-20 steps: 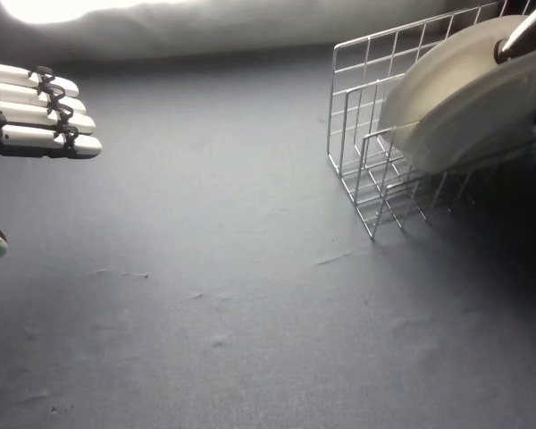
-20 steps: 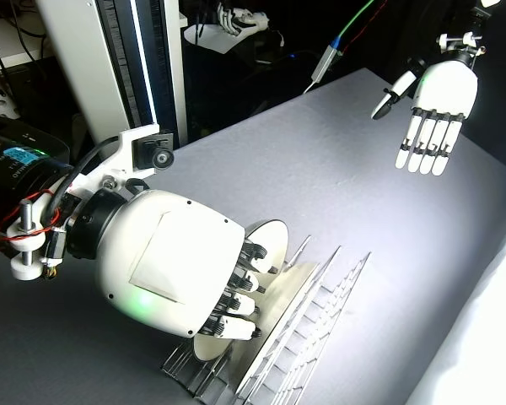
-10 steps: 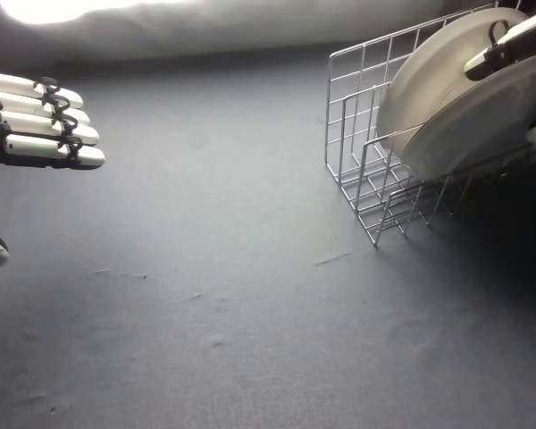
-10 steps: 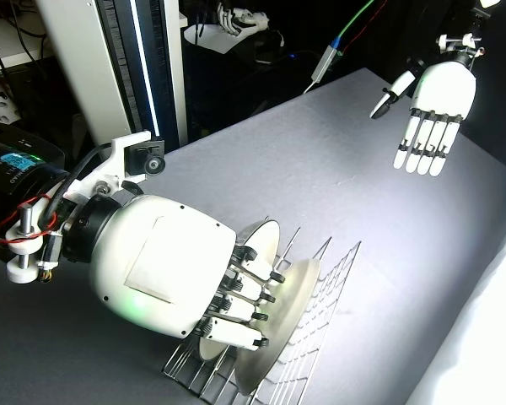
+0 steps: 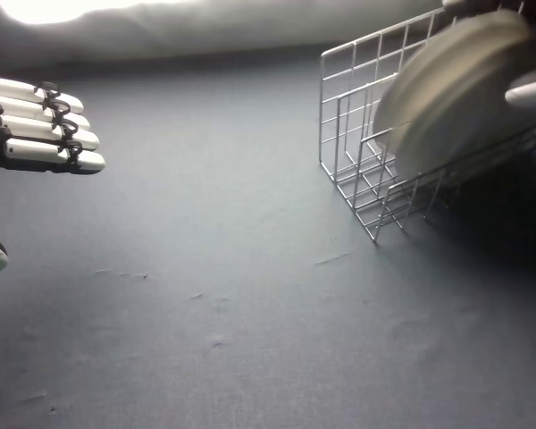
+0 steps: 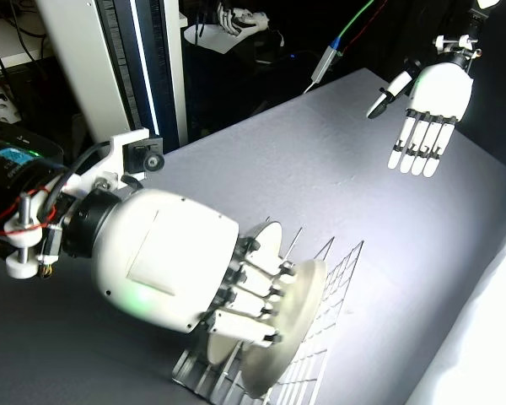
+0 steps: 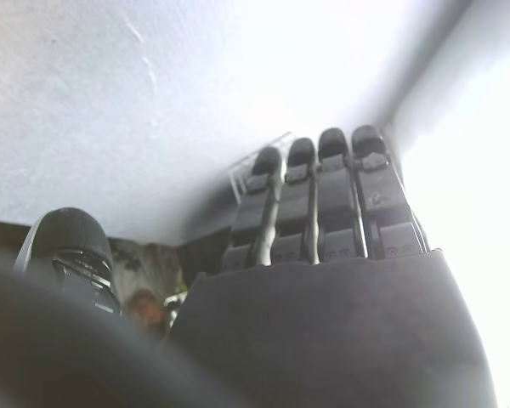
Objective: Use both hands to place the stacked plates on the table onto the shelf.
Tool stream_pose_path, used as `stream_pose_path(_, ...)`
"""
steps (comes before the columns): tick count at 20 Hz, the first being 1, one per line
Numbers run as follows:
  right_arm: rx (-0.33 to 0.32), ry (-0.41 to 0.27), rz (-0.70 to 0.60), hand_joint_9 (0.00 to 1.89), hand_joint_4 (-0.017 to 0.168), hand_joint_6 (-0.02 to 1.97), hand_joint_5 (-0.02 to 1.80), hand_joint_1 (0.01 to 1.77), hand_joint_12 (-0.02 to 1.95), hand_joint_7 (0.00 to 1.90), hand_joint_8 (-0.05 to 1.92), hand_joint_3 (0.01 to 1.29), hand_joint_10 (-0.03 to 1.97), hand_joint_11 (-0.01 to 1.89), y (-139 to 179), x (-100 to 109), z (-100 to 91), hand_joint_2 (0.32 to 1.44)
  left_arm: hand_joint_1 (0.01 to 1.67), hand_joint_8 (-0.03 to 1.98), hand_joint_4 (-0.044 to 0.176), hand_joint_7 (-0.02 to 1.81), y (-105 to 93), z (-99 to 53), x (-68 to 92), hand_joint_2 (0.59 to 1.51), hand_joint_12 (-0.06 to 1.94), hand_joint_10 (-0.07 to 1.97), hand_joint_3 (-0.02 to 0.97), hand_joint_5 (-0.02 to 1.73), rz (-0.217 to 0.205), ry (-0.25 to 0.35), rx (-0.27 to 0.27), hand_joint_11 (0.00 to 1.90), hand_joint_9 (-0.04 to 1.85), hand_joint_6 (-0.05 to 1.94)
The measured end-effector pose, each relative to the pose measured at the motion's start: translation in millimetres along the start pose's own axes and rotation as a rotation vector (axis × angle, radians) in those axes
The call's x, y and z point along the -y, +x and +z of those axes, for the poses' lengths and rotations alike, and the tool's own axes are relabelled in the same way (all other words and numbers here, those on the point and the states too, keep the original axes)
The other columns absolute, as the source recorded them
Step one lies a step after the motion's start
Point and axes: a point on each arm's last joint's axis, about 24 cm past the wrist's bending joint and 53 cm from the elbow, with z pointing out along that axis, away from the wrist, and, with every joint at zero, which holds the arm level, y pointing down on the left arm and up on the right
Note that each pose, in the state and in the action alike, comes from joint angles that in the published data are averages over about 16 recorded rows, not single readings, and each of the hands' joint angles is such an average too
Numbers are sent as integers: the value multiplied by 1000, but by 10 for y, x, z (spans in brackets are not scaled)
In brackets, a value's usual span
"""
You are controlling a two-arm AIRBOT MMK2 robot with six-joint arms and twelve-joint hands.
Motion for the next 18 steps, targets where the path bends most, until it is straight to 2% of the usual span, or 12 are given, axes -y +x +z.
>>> stream_pose_path(7, -38, -149, -182, 505, 0, 36, 501, 1085, 1274, 539, 23, 14, 5, 17, 98, -410, 29, 1028, 21, 17, -2, 15, 12, 9, 34, 1121, 3, 7, 17, 21, -18, 11, -5, 13, 20, 12)
stream_pose_path(18, -196, -444, -606, 488, 5, 34, 494, 1050, 1261, 526, 22, 13, -3, 21, 712, -993, -75, 1026, 21, 17, -2, 15, 34, 23, 131, 1122, 4, 7, 17, 20, -51, 47, -14, 14, 19, 12)
